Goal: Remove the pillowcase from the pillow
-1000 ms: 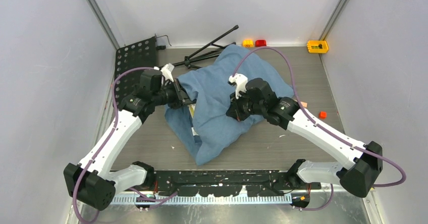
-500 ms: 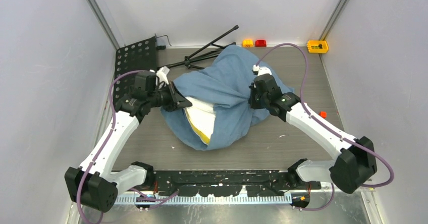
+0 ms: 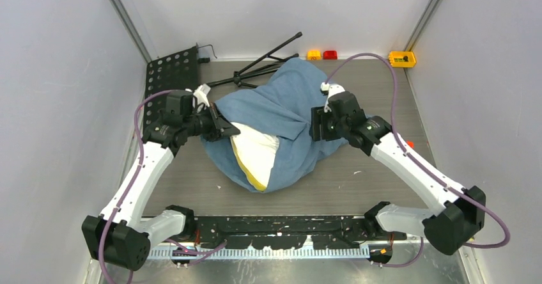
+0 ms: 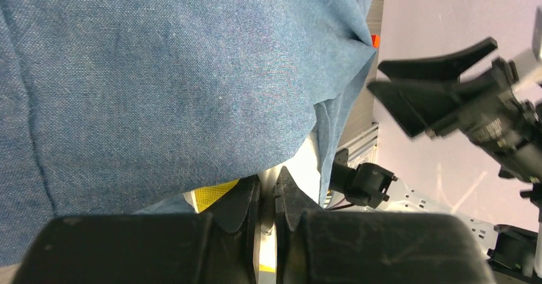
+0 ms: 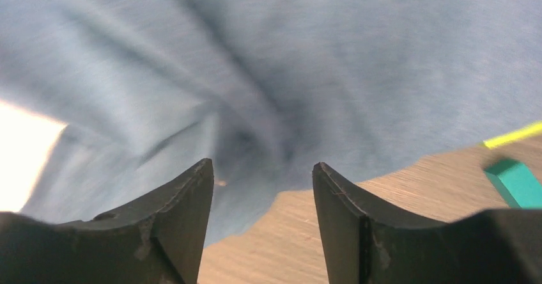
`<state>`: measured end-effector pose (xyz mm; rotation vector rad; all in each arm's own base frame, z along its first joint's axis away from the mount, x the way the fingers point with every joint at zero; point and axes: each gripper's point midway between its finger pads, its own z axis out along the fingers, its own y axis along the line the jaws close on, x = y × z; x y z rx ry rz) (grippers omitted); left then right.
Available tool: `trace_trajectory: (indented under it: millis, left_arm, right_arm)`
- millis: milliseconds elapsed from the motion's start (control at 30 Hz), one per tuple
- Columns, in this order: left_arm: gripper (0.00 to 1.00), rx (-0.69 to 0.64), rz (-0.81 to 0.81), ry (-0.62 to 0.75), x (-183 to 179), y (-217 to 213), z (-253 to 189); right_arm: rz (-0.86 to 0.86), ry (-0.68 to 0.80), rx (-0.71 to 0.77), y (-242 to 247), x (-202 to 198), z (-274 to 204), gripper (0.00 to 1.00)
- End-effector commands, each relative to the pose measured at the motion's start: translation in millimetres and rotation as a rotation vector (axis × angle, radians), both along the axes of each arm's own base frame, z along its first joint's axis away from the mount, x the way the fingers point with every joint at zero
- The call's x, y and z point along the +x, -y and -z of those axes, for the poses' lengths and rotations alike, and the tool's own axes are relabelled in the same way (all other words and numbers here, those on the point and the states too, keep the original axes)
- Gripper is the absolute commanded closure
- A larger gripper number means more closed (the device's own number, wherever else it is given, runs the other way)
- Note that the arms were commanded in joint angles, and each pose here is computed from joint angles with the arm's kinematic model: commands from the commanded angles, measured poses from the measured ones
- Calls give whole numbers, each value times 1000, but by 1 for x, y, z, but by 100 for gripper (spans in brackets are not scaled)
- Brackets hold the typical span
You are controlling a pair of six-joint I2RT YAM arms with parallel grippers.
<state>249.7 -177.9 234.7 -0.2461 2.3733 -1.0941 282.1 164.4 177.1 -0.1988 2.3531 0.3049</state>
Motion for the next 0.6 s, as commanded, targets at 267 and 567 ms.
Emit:
trace_trajectory:
  millis: [267,567]
  left_arm:
    - [100,-117,16,110,24,14,-40]
    - [100,-102,10,133,31,11,-51]
  right_arm:
    - [-397,-36,172,-98,-89,-41,18]
    - [-551,-40,192,-121,-113,-22,29]
